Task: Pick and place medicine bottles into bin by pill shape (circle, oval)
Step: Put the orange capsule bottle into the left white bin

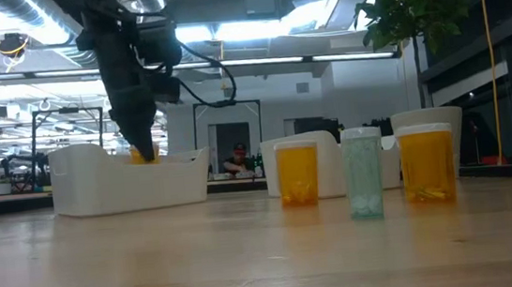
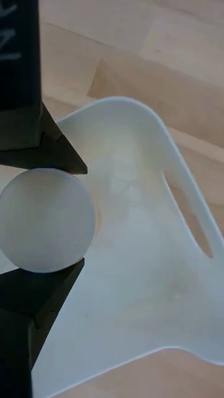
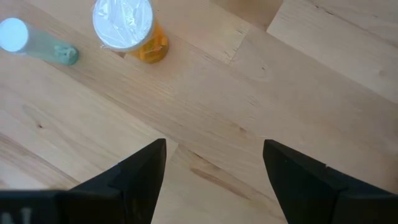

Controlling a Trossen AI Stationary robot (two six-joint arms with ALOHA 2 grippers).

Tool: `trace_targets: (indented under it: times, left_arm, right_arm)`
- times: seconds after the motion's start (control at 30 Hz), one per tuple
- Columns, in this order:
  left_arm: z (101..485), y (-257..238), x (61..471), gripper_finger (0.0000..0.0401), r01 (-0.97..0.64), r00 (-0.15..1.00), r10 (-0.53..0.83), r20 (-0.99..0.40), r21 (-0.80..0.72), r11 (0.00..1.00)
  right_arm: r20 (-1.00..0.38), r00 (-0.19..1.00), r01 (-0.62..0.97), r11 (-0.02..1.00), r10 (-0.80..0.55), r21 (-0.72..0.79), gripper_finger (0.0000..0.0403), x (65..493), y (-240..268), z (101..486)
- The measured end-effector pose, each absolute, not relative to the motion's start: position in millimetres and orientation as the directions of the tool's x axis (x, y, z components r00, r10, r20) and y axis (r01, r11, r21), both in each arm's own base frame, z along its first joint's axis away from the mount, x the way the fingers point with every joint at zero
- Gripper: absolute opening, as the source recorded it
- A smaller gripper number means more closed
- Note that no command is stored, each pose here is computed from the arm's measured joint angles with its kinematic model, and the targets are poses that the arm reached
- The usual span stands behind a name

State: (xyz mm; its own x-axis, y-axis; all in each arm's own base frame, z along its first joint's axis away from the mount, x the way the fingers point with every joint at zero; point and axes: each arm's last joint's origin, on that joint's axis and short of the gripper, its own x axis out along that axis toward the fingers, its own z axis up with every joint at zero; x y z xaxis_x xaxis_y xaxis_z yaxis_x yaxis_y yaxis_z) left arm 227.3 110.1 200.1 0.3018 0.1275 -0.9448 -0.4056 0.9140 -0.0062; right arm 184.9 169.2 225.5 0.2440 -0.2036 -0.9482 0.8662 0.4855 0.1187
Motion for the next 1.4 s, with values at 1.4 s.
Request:
trace_targets:
  times: [1.4]
  left_arm:
    - [234,106,243,0.027,-0.448,0.327,0.175,-0.929,0.011,0.894]
  right_arm:
    - [-0.949,0.243,0.863,0.491,-0.203,0.116,0.027,185,169,225]
